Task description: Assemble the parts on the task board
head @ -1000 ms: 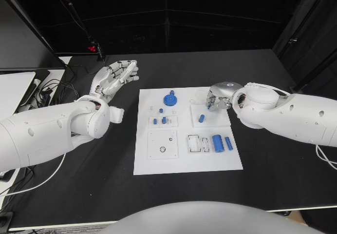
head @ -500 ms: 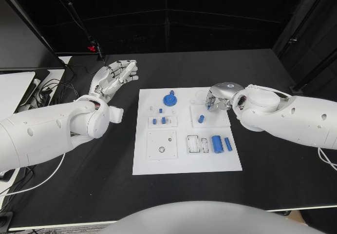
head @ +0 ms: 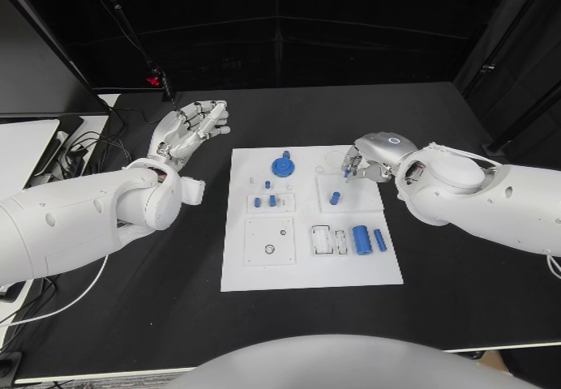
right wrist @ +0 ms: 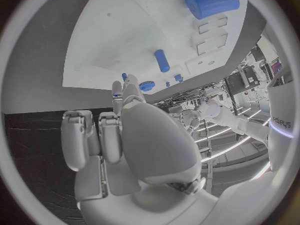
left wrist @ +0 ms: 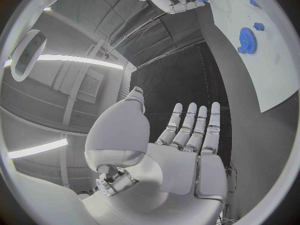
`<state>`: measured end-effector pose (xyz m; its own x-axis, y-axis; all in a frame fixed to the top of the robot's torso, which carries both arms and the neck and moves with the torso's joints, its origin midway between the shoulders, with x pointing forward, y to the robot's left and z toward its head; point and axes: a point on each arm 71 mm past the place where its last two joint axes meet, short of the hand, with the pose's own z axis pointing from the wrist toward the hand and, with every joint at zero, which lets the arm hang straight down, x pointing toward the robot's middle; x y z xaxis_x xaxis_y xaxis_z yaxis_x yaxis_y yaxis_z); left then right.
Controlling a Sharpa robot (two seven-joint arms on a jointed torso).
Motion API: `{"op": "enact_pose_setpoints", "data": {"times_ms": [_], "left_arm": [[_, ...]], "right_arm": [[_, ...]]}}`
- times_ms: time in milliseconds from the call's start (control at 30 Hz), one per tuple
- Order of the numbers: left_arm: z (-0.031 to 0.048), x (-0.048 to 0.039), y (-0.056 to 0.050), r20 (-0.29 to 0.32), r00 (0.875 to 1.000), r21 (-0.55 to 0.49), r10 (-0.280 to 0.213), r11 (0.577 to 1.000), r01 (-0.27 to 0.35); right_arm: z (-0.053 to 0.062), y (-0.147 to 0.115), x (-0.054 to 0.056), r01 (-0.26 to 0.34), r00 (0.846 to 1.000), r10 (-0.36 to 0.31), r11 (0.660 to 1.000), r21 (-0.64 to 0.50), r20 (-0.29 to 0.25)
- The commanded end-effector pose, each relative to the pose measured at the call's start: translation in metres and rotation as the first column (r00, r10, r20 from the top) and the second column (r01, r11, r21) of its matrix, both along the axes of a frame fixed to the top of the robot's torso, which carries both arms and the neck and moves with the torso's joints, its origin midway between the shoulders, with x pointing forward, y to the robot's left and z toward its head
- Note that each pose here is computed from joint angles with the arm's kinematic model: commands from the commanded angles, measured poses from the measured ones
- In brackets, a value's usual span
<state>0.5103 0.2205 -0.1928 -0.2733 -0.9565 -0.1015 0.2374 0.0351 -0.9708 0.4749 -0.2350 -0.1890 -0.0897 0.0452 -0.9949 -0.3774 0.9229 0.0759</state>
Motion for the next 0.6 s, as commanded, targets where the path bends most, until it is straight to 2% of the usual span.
{"op": "enact_pose_setpoints", "data": {"times_ms": [33,267,600], "left_arm": [[0.0053,-0.0008,-0.001,0.065,0.998,-0.025,-0.015,1.0,0.017],[0.0044,-0.0003,-0.001,0.063,0.998,-0.024,-0.015,1.0,0.016],[0.0039,0.0003,-0.002,0.062,0.998,-0.023,-0.014,1.0,0.015]], "right_arm": [[0.01,0.003,-0.006,-0.04,0.996,0.036,0.998,0.051,0.076],[0.018,0.011,-0.015,-0.105,0.989,0.092,0.989,0.103,0.119],[0.02,0.04,-0.02,-0.186,0.979,0.171,0.972,0.145,0.113]]}}
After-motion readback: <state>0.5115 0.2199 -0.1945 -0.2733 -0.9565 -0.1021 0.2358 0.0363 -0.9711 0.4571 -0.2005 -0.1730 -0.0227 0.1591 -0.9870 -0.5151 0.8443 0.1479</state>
